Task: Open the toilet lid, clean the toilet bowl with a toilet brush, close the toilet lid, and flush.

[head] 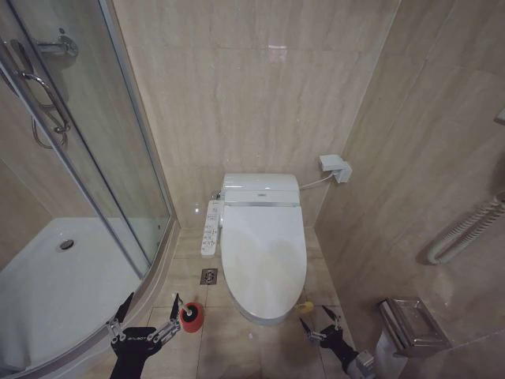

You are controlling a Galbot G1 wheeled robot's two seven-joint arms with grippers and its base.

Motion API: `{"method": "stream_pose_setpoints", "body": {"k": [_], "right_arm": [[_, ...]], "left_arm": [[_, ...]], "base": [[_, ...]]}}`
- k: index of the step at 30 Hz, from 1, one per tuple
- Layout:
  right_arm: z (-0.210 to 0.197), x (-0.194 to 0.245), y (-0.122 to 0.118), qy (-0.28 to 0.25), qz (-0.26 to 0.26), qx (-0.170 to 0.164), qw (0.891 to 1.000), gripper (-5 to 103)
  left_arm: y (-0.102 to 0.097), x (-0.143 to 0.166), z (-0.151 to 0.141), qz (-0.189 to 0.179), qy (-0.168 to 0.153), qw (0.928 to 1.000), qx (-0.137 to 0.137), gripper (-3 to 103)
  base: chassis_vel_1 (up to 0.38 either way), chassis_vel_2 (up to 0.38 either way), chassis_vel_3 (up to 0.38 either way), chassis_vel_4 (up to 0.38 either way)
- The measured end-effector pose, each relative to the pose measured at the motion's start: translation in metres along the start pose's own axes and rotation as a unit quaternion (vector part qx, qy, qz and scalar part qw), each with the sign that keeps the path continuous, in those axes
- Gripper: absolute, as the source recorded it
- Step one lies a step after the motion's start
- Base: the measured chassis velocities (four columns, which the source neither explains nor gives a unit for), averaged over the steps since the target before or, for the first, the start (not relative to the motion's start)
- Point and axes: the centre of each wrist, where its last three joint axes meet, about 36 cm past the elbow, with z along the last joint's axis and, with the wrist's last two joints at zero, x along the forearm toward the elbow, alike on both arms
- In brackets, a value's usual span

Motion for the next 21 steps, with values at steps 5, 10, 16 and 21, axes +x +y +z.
{"method": "stream_pose_setpoints", "body": {"k": [5, 10, 16, 21], "right_arm": [[0.001, -0.005, -0.001, -0.002, 0.006, -0.002, 1.000, 100], [0.002, -0.011, -0.003, -0.005, 0.011, -0.006, 1.000, 100], [0.003, -0.020, -0.007, -0.008, 0.016, -0.005, 1.000, 100], [0.008, -0.025, -0.009, -0.008, 0.021, -0.003, 1.000, 100]], "left_arm": [[0.000, 0.000, 0.000, 0.000, 0.000, 1.0000, 0.000, 100], [0.000, 0.000, 0.000, 0.000, 0.000, 1.0000, 0.000, 100], [0.000, 0.000, 0.000, 0.000, 0.000, 1.0000, 0.000, 100], [0.000, 0.000, 0.000, 0.000, 0.000, 1.0000, 0.000, 100]], "base": [[0.000, 0.000, 0.000, 0.000], [0.000, 0.000, 0.000, 0.000], [0.000, 0.000, 0.000, 0.000], [0.000, 0.000, 0.000, 0.000]]}}
